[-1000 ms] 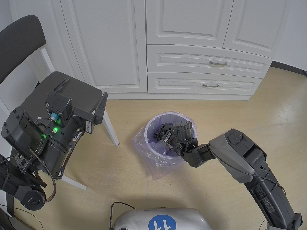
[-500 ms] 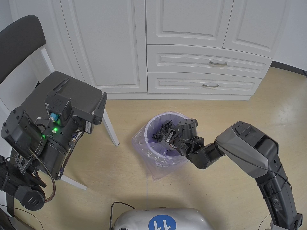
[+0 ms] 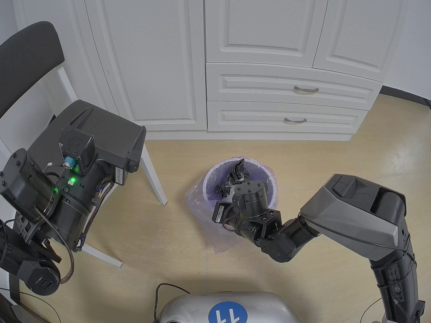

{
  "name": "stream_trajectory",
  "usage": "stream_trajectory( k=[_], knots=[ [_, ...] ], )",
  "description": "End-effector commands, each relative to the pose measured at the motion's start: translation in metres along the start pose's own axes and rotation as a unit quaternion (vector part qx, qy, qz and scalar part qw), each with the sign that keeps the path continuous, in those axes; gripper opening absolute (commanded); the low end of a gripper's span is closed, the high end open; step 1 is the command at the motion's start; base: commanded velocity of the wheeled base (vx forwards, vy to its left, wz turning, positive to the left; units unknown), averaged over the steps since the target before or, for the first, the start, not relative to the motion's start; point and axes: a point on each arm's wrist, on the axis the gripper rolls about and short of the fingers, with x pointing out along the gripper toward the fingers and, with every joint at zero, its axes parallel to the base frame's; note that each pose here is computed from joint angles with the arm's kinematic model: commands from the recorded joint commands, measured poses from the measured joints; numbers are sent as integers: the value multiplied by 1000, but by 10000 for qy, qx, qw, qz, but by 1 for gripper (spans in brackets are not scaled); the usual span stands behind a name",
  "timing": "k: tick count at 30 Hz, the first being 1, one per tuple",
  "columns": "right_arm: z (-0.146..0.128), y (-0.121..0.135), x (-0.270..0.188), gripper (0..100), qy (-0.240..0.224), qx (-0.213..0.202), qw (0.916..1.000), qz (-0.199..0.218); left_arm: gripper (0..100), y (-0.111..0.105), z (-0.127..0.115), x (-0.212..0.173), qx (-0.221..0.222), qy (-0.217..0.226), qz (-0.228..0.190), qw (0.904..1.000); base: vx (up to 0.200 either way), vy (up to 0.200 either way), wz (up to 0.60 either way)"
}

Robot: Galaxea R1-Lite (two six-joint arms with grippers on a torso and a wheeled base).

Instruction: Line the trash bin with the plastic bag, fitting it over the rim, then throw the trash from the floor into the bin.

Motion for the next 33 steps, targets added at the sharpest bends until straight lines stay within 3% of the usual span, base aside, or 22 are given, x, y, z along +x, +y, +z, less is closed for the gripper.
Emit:
stream_trajectory(
  k=[1, 4, 13, 18, 33],
  knots=[
    [-19, 0, 4, 0, 184, -77, 9998, -12, 100, 1, 1, 0, -4, -9, 11, 10000, 0, 0, 0],
    [-24, -3, 10, 0, 200, -76, 9998, -47, 100, 0, 0, 0, -1, -2, 8, 10000, 0, 0, 0],
    [1, -32, 34, 0, -216, 126, 9993, -277, 100, -1, -1, 1, 9, 22, -7, 10000, 0, 0, 0],
    [-12, -42, 45, 0, -141, 120, 9992, -363, 100, -1, -1, 1, 9, 22, -7, 10000, 0, 0, 0],
    [-42, -25, 42, 0, 151, -41, 9997, -211, 100, -2, -1, 1, 4, 13, -10, 10000, 0, 0, 0]
  ],
)
